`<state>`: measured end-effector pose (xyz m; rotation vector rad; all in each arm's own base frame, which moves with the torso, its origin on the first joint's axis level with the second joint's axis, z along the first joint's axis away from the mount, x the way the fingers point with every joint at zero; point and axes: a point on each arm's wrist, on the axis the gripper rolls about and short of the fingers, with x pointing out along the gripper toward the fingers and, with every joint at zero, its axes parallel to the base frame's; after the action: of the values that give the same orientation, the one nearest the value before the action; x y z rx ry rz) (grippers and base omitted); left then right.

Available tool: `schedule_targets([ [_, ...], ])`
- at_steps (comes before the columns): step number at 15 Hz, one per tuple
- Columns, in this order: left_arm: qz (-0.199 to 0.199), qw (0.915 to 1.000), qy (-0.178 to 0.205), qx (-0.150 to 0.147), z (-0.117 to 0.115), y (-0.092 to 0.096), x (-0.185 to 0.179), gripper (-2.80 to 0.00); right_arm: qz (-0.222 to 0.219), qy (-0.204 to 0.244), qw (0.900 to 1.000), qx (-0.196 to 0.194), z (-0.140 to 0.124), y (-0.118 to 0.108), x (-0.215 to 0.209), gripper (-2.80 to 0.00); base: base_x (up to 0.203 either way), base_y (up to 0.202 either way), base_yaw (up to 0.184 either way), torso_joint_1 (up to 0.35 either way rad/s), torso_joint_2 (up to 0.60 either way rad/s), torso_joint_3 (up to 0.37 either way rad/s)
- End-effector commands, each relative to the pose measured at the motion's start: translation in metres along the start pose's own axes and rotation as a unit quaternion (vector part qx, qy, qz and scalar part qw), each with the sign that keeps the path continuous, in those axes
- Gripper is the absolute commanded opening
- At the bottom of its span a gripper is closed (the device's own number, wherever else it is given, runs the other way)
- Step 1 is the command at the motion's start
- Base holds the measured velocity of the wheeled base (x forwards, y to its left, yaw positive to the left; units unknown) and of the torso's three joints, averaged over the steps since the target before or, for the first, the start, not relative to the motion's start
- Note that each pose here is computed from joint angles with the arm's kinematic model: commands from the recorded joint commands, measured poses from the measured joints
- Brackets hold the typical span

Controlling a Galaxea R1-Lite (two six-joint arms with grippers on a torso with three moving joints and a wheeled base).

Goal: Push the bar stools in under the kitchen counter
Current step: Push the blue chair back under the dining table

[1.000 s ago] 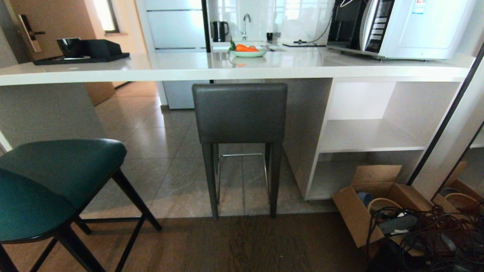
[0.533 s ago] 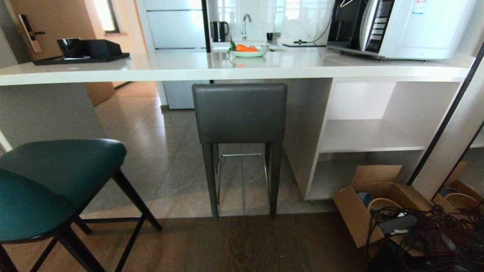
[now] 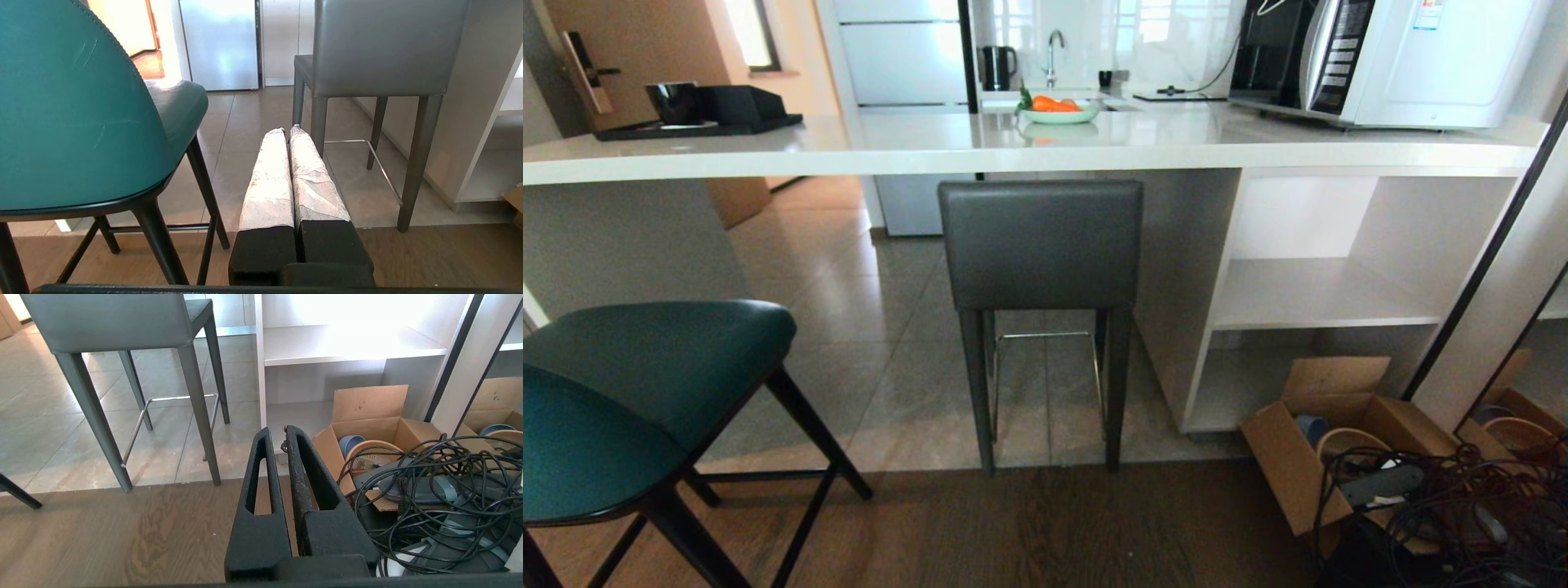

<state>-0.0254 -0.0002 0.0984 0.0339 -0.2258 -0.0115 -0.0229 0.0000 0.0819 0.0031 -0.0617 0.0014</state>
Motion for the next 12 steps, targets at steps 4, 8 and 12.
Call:
schedule_targets([
  [4, -0.001, 0.9998, 0.019, -0.001, -0.0114, -0.0004, 0.0012, -2.8, 0.0, 0.011, 1.0, 0.0, -0.0062, 0.0, 0.0014, -2.8, 0.0, 0.0, 0.0, 0.0, 0.0, 0.0],
  [8, 0.0, 0.9998, 0.019, -0.011, -0.0113, -0.0003, 0.0013, -2.8, 0.0, 0.011, 1.0, -0.001, -0.0061, 0.0, 0.0014, -2.8, 0.0, 0.0, 0.0, 0.0, 0.0, 0.0],
  [12, 0.001, 0.9998, 0.018, -0.011, -0.0111, -0.0003, 0.0012, -2.8, 0.0, 0.012, 1.0, -0.001, -0.0064, 0.0, 0.0015, -2.8, 0.002, 0.062, 0.0, 0.001, 0.0, 0.0],
])
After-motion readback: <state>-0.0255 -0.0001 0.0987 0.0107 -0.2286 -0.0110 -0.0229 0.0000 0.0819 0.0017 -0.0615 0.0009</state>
